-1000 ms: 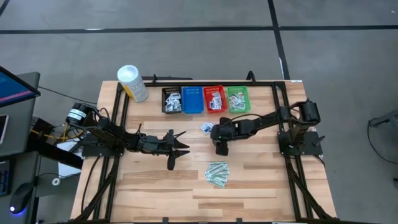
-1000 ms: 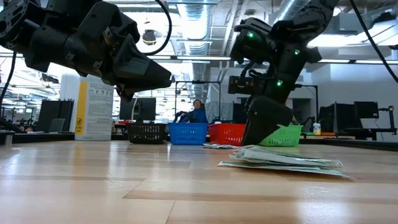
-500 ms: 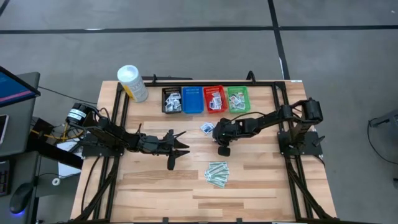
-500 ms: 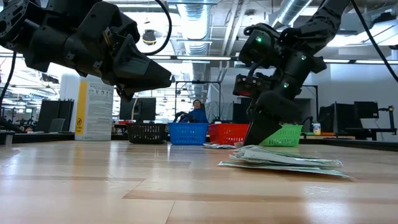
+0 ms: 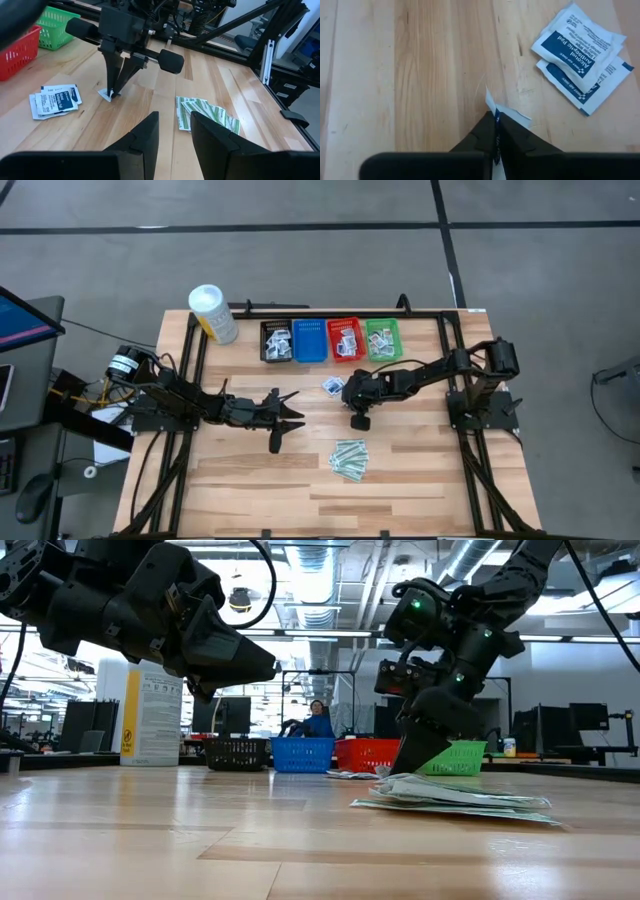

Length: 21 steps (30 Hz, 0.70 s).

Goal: Pick & Place First Aid Supplies
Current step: Put the blue pad into the red bin

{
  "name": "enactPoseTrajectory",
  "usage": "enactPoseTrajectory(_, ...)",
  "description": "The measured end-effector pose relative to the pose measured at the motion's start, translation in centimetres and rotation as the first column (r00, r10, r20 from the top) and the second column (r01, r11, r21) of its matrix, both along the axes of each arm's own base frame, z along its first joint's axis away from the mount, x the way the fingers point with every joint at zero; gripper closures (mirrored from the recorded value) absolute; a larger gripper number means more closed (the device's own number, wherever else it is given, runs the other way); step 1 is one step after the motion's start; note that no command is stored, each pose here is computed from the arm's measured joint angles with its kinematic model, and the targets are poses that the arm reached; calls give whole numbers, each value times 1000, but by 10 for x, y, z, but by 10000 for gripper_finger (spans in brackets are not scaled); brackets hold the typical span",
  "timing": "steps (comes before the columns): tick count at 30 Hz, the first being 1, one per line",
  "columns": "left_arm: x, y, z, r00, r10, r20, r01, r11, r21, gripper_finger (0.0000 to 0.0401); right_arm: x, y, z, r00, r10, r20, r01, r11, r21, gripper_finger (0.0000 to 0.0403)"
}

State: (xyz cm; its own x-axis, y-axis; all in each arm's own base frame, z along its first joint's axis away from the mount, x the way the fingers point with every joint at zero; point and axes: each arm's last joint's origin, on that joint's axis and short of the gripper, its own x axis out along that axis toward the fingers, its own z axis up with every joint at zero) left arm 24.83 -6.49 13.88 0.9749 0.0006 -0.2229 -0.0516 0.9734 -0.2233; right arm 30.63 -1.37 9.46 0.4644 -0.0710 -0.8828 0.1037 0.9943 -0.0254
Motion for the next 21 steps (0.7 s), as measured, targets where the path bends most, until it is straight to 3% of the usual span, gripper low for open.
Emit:
enactPoseTrajectory(8,0,0,0,1000,0,0,0,1000,0,289,-3,7,33,995,97,30,-95,994,-46,393)
enactPoseTrajectory(10,0,0,0,1000,0,0,0,1000,0,289,0,6,55,988,114,103,-104,990,-99,392)
enactPoseTrajectory(17,-1,1,-2,1000,2,-6,-2,1000,2,289,-4,-15,116,957,52,287,50,939,-339,398)
enactPoseTrajectory(21,-1,1,-2,1000,4,-6,-4,1000,2,289,-6,-38,135,911,-35,412,204,904,-375,393)
